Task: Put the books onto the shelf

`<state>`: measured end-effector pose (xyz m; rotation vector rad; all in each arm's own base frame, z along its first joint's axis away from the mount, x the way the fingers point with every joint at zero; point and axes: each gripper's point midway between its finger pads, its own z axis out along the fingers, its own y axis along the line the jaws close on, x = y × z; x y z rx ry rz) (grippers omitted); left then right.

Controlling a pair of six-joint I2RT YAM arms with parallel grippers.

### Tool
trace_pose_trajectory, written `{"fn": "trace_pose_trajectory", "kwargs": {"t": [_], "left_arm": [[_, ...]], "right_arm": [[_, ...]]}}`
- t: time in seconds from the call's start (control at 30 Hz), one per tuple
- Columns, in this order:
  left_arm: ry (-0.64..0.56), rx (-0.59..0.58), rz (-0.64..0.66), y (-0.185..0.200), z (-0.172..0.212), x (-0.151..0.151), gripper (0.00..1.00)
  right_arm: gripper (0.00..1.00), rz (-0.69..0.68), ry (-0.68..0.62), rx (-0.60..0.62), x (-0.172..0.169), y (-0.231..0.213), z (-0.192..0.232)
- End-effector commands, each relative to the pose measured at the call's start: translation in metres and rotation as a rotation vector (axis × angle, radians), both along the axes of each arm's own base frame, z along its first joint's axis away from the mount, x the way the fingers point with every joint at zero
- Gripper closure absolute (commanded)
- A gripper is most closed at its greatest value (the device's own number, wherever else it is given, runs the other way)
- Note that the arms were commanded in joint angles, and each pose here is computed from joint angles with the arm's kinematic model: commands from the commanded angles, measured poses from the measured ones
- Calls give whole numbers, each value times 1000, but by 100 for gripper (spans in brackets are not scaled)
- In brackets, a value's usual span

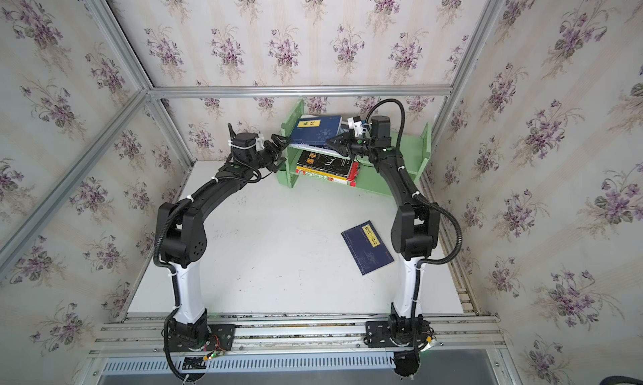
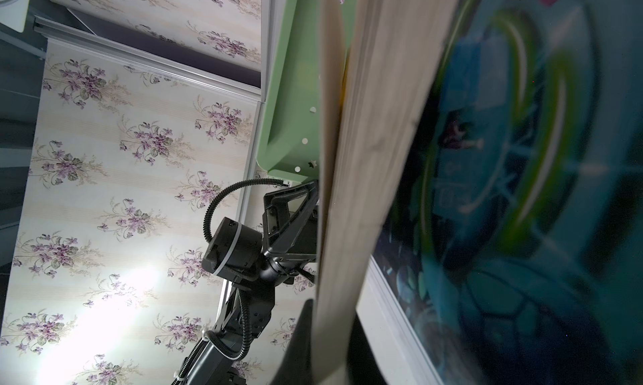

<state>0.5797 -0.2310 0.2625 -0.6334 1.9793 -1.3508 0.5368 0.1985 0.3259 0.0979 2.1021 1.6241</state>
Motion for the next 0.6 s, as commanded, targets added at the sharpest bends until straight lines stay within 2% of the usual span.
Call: {"fn": "trace_pose_trajectory", "kwargs": {"t": [0.0,0.13,0.27,0.5,0.57], "left_arm": [[90,56,46,11,-26,-5,0],[113,74,52,13,-33,-7,1],[127,75,55,13,-38,-7,0],[129,70,52,12,-40,-5,1],[130,67,51,11,-40,-4,1]], "right_arm": [[86,-7,-3,-26,-1,-2,-3],[72,-55,21,-59,5,-8,-7],[63,-119,38,-87,14,-15,-5],[62,-178,69,-218,9,-28,-15],[66,-171,69,-223,7,-27,-15]]}}
